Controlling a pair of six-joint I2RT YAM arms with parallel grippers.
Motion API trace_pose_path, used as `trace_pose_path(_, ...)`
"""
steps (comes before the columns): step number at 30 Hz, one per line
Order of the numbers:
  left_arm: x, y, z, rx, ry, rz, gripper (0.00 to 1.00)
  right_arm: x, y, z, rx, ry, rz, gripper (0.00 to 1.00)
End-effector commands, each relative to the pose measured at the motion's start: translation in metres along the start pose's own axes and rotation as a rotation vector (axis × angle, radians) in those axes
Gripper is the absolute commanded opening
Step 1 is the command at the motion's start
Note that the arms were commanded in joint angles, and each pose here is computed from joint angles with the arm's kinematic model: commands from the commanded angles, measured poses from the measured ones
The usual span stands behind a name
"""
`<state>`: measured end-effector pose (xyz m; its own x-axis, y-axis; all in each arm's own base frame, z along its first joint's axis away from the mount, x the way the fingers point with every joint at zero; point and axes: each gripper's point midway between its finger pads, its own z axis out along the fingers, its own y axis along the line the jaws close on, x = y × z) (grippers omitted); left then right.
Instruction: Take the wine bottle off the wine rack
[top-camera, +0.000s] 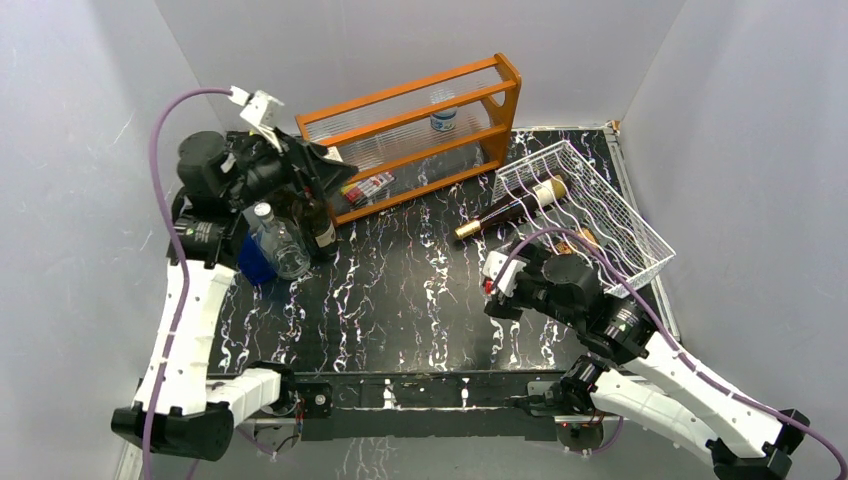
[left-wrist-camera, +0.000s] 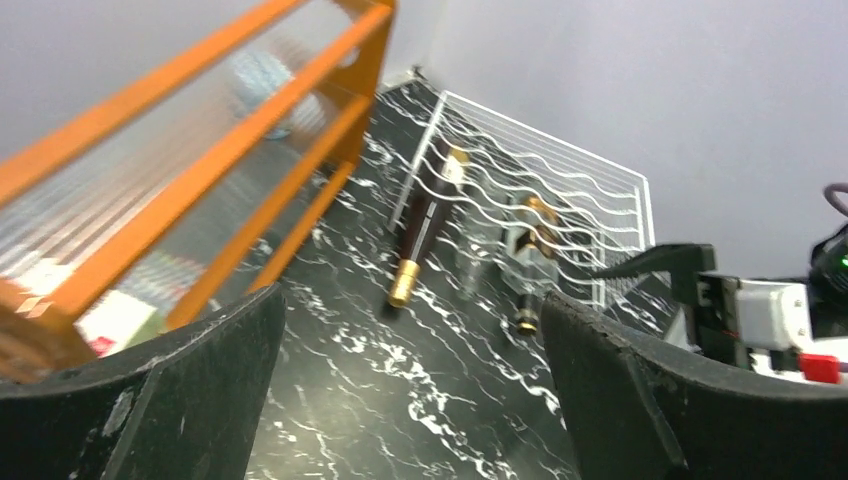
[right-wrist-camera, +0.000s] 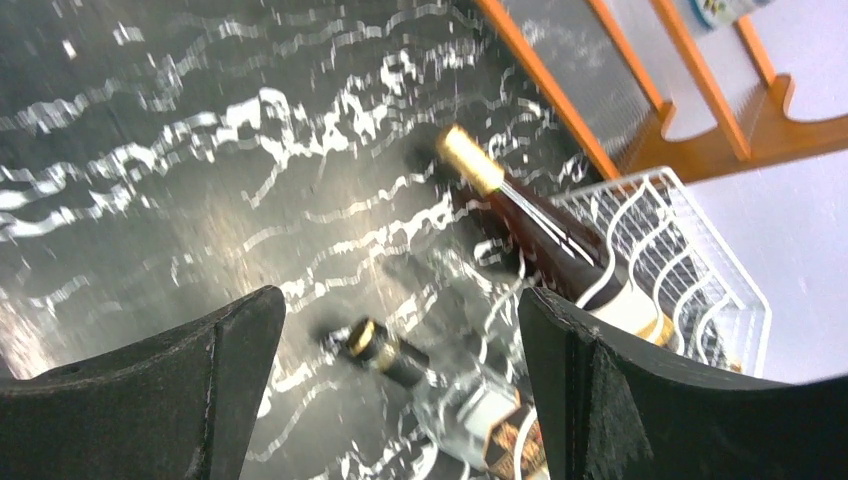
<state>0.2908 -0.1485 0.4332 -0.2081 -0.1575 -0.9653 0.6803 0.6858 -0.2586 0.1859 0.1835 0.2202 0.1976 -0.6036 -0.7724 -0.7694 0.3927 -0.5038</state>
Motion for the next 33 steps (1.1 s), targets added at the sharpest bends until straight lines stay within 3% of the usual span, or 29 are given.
trace_pose_path(1,0.004,-0.024,0.026,0.165,-0.026,0.027,0.98,0.035,-0.013,-0.017,0.046,0.165,-0.168,0.98)
trace_pose_path(6,0.036,-0.024,0.073,0.158,0.047,0.058,0.98,0.08,-0.019,-0.027,0.074,0.368,-0.329,0.98)
trace_pose_path(9,0.062,-0.024,0.092,0.149,0.09,0.076,0.98,0.092,-0.016,-0.027,0.036,0.425,-0.381,0.98)
trace_pose_path(14,0.12,-0.024,0.095,0.076,0.133,0.185,0.98,0.112,-0.012,-0.013,0.002,0.492,-0.48,0.98)
trace_pose_path(18,0.141,-0.03,0.09,0.077,0.123,0.233,0.98,0.12,-0.004,0.003,-0.084,0.527,-0.547,0.96)
trace_pose_path(24,0.157,-0.033,0.086,0.089,0.109,0.206,0.98,0.145,0.007,0.02,-0.239,0.623,-0.621,0.91)
trace_pose_path(33,0.157,-0.042,0.077,0.069,0.102,0.257,0.98,0.162,0.0,0.043,-0.25,0.67,-0.685,0.88)
